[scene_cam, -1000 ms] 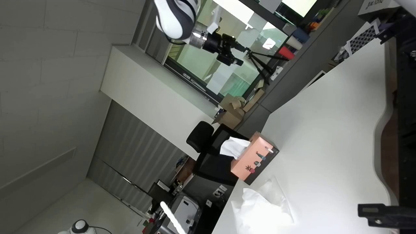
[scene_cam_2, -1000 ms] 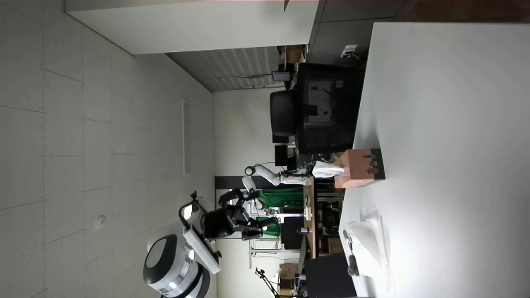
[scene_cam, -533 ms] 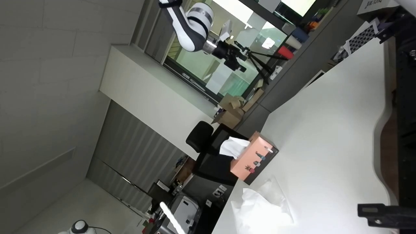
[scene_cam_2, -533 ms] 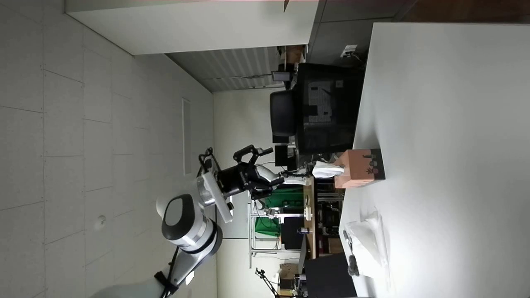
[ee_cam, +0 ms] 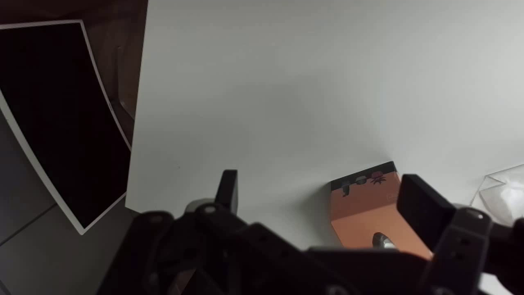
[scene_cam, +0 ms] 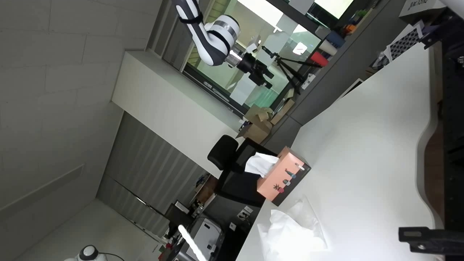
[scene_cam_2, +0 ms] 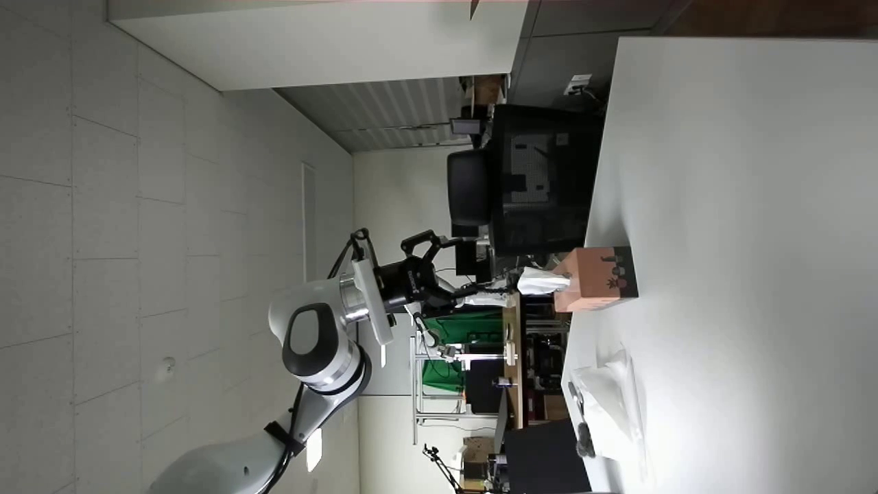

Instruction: Take out a paper towel from the box

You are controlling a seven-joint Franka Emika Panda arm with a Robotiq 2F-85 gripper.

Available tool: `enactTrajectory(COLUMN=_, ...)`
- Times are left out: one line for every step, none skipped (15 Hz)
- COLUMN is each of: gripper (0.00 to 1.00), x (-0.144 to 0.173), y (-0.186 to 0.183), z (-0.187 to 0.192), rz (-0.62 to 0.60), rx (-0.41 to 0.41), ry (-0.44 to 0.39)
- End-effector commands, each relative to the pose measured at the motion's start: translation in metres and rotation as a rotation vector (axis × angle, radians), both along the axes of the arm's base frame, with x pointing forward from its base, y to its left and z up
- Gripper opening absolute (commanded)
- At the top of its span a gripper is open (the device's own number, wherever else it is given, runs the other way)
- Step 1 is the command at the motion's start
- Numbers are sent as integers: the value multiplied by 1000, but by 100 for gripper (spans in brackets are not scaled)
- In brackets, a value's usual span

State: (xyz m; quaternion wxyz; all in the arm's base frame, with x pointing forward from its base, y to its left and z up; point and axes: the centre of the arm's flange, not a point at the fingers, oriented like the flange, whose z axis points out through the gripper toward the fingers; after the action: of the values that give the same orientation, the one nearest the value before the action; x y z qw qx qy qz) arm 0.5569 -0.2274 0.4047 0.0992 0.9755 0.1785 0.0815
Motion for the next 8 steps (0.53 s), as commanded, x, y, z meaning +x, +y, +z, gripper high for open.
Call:
enactTrajectory(gripper=100, x=-1, y=0, z=0, rz=0, rx=0, ry=0)
enactTrajectory(gripper=100, x=-1, y=0, z=1, rz=-1, rx=0, ry=-1)
enactTrajectory(gripper=100, x=-1, y=0, z=1, rz=0, rx=0, ry=-1)
enactTrajectory(gripper=100, x=-1, y=0, z=1, rz=-1, rx=1, ry=0)
enactTrajectory(gripper=100, x=-2, y=0, z=1, rz=-1, rx=1, ry=0)
enactTrajectory(gripper=100, x=-2, y=0, z=1, rz=-1, rx=1, ry=0)
enactTrajectory(gripper=100, x=-2, y=0, z=1, rz=-1, rx=1, ry=-1)
enactTrajectory(gripper=100, x=-2, y=0, z=1, rz=-1, rx=1, ry=-1)
